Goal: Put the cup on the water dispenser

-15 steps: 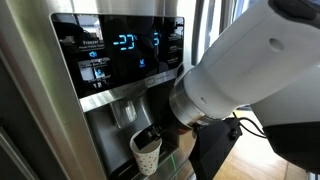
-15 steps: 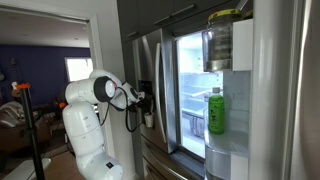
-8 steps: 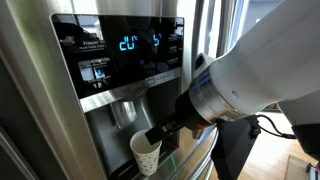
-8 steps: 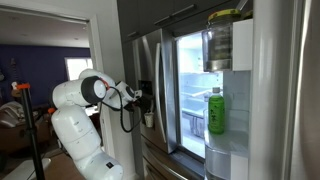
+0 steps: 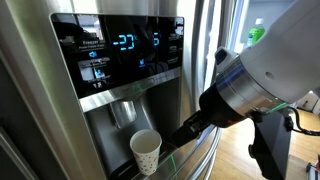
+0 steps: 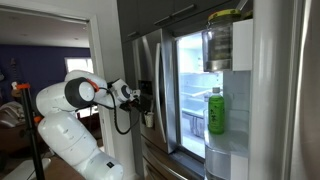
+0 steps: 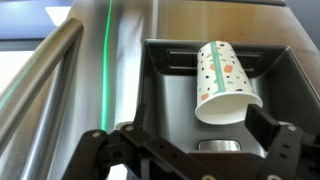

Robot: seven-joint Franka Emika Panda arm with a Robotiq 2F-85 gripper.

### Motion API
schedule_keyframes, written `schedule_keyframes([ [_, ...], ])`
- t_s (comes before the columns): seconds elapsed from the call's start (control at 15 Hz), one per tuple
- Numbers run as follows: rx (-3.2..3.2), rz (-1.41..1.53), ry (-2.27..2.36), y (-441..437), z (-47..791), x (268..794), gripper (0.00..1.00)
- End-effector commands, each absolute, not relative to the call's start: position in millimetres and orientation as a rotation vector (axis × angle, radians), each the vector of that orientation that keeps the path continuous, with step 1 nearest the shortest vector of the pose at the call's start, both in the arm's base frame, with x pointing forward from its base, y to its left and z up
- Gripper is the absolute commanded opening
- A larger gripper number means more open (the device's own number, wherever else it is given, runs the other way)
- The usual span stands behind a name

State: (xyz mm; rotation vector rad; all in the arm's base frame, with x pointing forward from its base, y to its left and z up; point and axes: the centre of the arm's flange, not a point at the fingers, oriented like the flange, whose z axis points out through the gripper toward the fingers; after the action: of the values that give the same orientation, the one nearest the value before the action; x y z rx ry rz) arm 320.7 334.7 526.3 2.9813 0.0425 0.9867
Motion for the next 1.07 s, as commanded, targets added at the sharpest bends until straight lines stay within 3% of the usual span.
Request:
schedule_keyframes([
  [0.0, 3.006, 0.938, -0.041, 306, 535, 301, 1.00],
  [0.67, 3.002, 0.958, -0.029, 316, 535, 310, 1.00],
  [1.0, 3.031, 0.946, 0.042, 284, 549, 287, 1.00],
])
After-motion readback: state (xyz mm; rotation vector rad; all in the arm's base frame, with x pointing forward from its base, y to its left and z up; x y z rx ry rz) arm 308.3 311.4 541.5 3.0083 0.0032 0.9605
